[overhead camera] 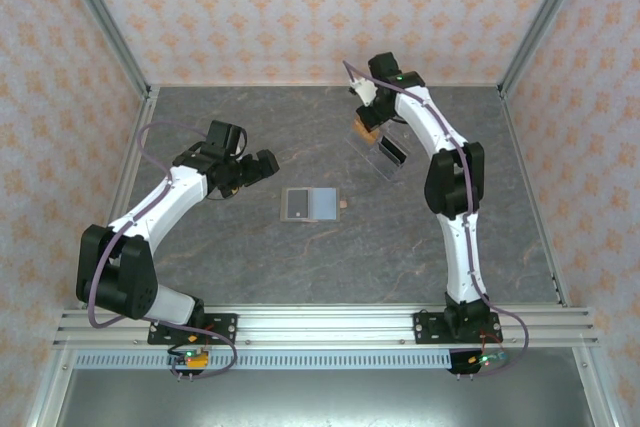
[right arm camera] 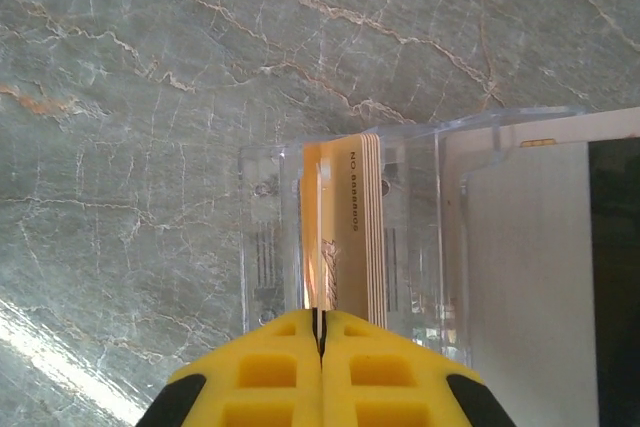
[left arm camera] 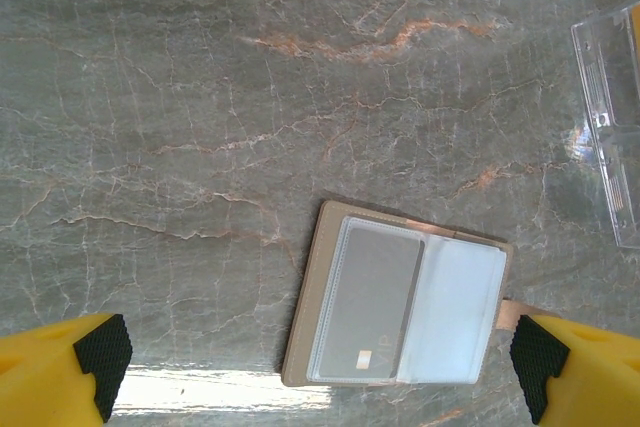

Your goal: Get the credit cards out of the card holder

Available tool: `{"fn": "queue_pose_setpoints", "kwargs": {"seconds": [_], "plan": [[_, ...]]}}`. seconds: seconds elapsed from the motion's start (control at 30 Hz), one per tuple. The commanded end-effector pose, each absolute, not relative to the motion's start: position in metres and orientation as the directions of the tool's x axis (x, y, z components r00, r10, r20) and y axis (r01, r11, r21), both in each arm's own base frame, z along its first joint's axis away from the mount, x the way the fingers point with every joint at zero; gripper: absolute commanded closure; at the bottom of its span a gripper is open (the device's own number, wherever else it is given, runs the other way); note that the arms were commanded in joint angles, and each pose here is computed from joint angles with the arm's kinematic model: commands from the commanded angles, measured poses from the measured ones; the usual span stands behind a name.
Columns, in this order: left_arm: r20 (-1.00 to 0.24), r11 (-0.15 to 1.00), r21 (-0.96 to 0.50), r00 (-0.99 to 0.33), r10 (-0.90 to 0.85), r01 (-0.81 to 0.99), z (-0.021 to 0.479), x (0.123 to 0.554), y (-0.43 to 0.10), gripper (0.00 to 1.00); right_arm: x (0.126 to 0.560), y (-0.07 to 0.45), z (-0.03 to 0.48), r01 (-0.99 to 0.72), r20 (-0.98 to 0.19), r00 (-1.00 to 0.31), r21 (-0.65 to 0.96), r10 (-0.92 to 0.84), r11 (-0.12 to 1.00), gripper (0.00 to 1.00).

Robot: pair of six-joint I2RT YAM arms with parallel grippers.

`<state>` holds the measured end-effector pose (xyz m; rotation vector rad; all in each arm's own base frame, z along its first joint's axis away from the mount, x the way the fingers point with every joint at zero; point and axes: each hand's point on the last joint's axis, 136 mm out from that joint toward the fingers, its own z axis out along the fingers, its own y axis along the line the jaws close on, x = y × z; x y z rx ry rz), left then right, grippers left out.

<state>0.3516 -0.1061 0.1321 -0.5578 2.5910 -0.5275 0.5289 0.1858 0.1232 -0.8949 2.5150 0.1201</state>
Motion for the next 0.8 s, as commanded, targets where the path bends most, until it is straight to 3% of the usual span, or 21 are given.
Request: {"fn": "queue_pose_setpoints", "kwargs": {"seconds": [0.0, 0.23, 0.37, 0.6, 0.77], "plan": [[-0.341, 0.845, -0.447, -0.817, -0.465, -0.295, 0.138, 0.358, -0.103, 0.0, 0.533, 0.183, 0.124, -0.63, -0.442, -0.662, -0.108, -0.605, 0.769, 1.0], [-0.33, 0.841, -0.452, -0.82, -0.468, -0.298, 0.135, 0.358, -0.105, 0.0, 0.538, 0.184, 0.114, -0.633, -0.428, -0.665, -0.109, -0.611, 0.766, 0.95], [-0.327, 0.84, -0.454, -0.821, -0.468, -0.298, 0.135, 0.358, -0.105, 0.0, 0.539, 0.181, 0.115, -0.629, -0.423, -0.667, -0.12, -0.613, 0.768, 0.81], [-0.317, 0.83, -0.468, -0.82, -0.477, -0.303, 0.135, 0.359, -0.108, 0.0, 0.535, 0.184, 0.141, -0.6, -0.467, -0.677, -0.097, -0.569, 0.794, 0.73], [-0.316, 0.831, -0.45, -0.813, -0.49, -0.326, 0.134, 0.357, -0.103, 0.0, 0.521, 0.184, 0.17, -0.509, -0.504, -0.74, -0.013, -0.446, 0.86, 0.61]]}}
